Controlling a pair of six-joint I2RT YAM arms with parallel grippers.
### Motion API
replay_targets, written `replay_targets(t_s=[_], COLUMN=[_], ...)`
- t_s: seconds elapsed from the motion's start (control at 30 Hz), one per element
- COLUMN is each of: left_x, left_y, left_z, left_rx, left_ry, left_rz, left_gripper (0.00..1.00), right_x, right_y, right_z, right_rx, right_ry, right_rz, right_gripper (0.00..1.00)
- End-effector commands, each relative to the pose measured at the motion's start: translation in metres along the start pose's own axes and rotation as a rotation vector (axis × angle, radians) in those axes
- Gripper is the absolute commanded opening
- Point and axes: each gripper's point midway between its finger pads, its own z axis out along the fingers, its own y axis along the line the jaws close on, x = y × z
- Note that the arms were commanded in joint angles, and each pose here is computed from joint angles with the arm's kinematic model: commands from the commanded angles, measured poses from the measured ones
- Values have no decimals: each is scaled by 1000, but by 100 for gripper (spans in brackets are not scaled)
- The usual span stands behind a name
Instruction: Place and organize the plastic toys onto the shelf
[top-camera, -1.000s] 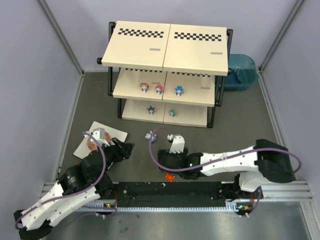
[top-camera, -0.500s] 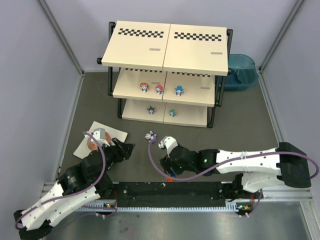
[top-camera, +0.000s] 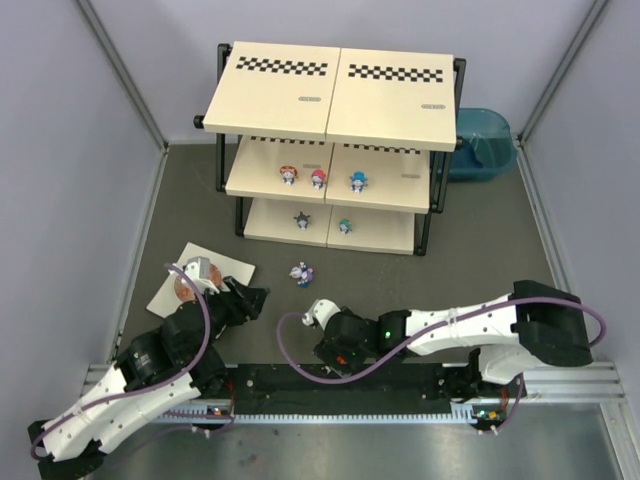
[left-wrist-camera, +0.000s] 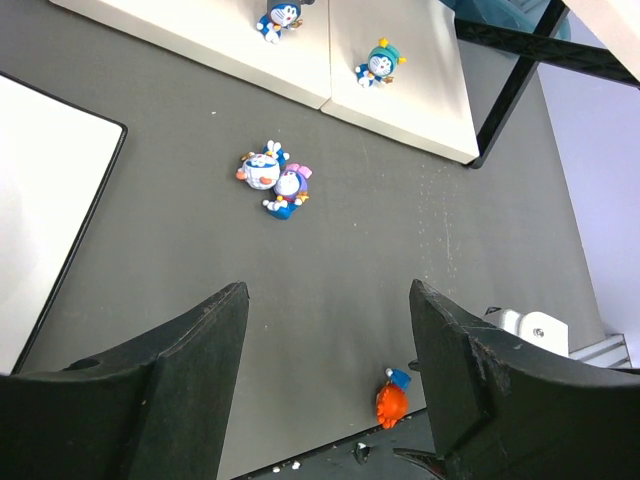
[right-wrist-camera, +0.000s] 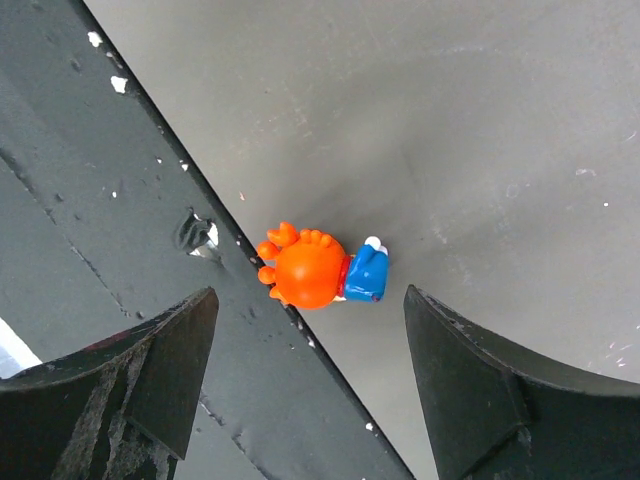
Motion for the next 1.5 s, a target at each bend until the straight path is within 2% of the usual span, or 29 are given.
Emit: replay_targets(t_s=[0.0,0.5,0.63,0.83,0.87,0.97,1.1,1.27,1.33,1.47], left_x=[-5,-6,-6,-5,-5,-8,-15,-35,-43,-47], left_y=[-2,-3,-3,-2,-3,-4,-10,-40,-54,-103], left_z=[-1,0,0,0,-1,-2,-5,-17,-23,-49], left_rx=[10,10,9,9,13,19,53,204,278,569], left_ry=[-19,-23,-23,-19,-20,-27,-50,-104,-132,-157], left_rz=[-10,-7,-7,-3,-3,-1,23,99,170,344], left_gripper=[71,71,71,71,71,71,72,73,70,69], right_x=[-23,-23,-21,-16,-15,-20,-33,-66,-80,-97], right_y=[8,5,6,5,4,5,7,0,0,2], right_z=[-1,12,14,14,13,6,-13,-66,-87,-138], right_rx=[-3,42,41,40,41,30,-48,-224,-318,-420], right_ry=[-62,-43,-36,-25,-25,-49,-94,-224,-251,-293], right_rz=[-8,-1,-1,15,16,37,109,268,330,377], right_gripper=[76,70,64,40,31,14,6,4,4,7])
